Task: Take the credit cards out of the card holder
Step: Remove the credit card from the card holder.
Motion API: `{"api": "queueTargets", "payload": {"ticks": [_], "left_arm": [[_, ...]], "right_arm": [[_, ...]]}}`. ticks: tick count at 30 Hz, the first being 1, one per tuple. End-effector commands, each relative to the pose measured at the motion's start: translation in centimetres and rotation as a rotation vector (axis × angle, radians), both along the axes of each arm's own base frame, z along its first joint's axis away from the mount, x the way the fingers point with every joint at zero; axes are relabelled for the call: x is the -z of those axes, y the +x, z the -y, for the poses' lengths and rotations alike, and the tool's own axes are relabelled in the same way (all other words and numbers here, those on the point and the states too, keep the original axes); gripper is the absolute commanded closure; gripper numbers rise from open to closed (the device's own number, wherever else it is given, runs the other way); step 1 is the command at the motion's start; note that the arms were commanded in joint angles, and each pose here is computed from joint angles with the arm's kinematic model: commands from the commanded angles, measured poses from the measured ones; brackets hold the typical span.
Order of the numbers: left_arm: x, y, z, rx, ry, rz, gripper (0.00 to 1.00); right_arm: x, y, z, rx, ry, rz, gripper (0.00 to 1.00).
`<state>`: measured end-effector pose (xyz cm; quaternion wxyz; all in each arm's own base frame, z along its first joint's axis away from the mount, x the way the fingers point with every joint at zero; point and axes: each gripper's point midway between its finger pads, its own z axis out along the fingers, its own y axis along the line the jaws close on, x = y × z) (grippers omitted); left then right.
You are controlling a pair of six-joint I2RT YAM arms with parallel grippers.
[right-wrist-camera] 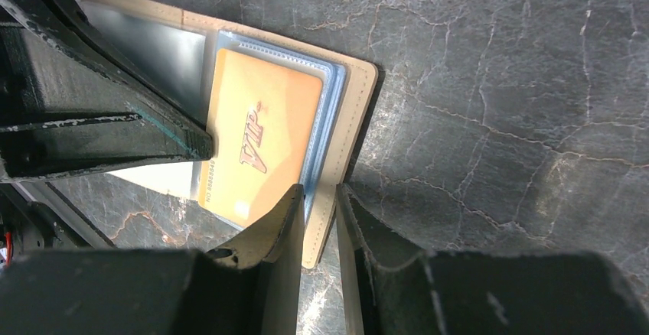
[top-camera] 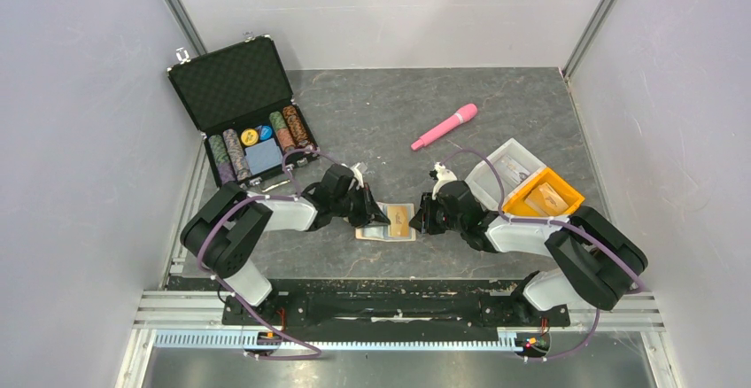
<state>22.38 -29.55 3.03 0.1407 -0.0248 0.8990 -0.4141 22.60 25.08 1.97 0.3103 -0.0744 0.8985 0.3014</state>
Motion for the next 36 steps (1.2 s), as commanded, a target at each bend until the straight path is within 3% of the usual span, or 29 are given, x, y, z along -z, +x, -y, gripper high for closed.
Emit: {"api": "queueTargets", "payload": {"ticks": [1, 4, 22, 36], "left_arm": [[-1.6, -0.2, 1.1, 0.008, -0.085, -0.007, 0.94], [-1.5, -0.2, 0.8, -0.004, -0.078, -0.021, 0.98], [-0.7, 0.4, -2.2, -0.086, -0.074, -0.092, 0.98], [-1.8, 0.2, -2.2, -0.058, -0.078, -0.071, 0.98]], "right_arm": [[0.3, 0.1, 0.0, 0.000, -0.016, 0.000, 0.76], [0.4, 0.2, 0.1, 0.008, -0.022, 0.001, 0.76], [1.1, 0.3, 0.8, 0.023, -0.050, -0.004, 0.84], [-3.0, 1.0, -2.9, -0.102, 0.084, 0.049, 0.86]]}}
